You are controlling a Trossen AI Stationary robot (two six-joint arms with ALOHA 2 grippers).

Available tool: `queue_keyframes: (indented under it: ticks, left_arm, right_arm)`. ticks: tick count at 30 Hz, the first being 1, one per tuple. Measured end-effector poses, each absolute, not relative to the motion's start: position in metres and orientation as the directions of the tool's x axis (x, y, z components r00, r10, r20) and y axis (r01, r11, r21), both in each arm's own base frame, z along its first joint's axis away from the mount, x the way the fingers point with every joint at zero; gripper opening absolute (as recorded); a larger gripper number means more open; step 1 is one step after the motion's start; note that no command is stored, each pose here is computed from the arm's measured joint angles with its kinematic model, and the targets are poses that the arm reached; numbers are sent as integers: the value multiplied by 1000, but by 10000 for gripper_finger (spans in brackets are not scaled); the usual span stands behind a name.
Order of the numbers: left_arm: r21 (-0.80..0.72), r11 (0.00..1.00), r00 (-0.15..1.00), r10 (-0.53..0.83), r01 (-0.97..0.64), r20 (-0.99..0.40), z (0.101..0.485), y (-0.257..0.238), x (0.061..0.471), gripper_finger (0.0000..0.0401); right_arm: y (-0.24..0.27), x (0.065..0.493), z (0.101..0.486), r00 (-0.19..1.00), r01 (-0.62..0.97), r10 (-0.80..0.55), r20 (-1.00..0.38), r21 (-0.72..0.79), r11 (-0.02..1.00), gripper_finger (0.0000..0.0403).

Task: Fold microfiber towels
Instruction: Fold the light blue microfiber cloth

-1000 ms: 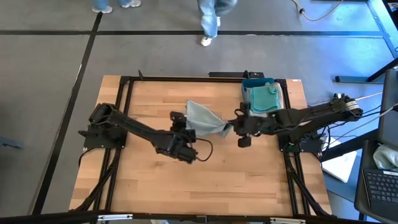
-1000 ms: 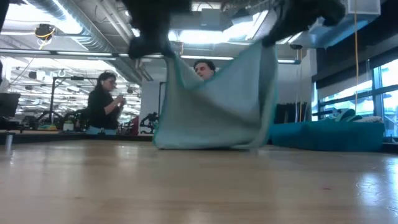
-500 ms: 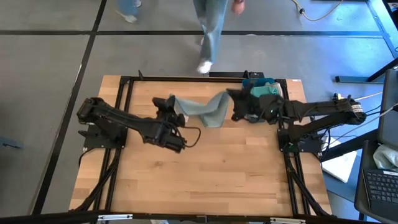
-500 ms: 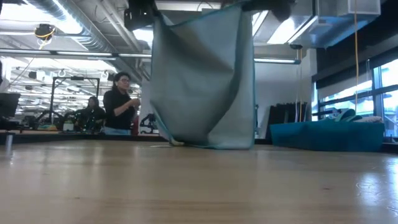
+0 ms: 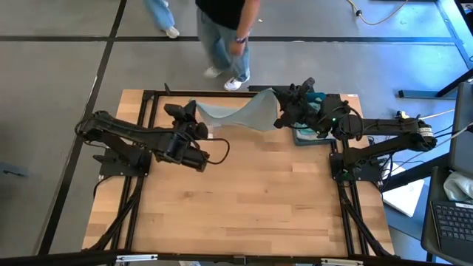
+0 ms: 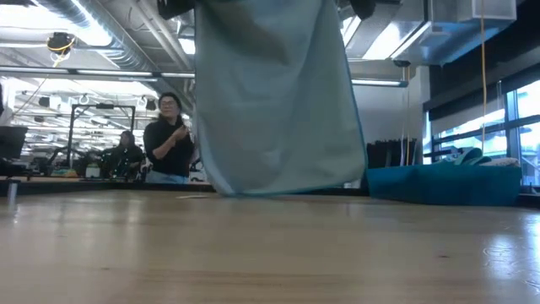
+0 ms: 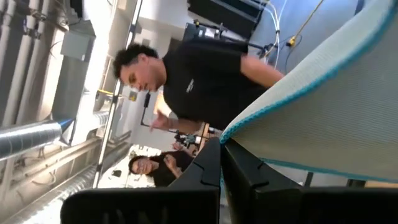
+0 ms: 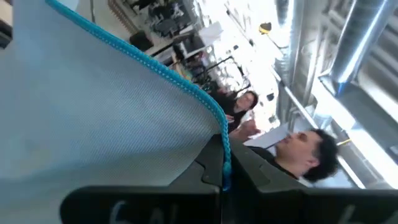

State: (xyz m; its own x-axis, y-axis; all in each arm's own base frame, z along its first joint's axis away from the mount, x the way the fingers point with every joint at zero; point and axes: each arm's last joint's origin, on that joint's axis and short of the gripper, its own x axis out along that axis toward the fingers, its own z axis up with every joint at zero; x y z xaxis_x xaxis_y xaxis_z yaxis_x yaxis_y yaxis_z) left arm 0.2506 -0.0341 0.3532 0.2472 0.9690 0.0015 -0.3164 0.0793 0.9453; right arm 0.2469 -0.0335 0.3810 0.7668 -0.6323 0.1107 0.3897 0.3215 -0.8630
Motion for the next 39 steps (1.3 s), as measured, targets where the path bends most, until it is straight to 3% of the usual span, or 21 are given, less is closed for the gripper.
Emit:
queue_keyframes:
  ticks: [12, 21, 26, 31, 39]
  left_arm:
    - [917, 133, 335, 942, -376, 1, 369, -52, 233, 0]
    - [915, 188, 467, 884, -357, 0, 378, -95, 242, 0]
    - [892, 251, 556, 831, -375, 0, 387, -126, 240, 0]
    - [850, 343, 650, 760, -401, 0, 398, -160, 231, 0]
    - [714, 557, 794, 608, -425, -2, 414, -210, 199, 0]
  right_arm:
    - [-28, 240, 401, 768, 485, -577, 279, -841, 240, 12]
    - [11, 232, 395, 891, 327, -419, 173, -886, 330, 12]
    - [40, 226, 394, 897, 316, -415, 150, -875, 366, 12]
    - [73, 215, 394, 915, 297, -381, 133, -862, 412, 12]
    - [128, 185, 392, 963, 233, -250, 104, -790, 567, 12]
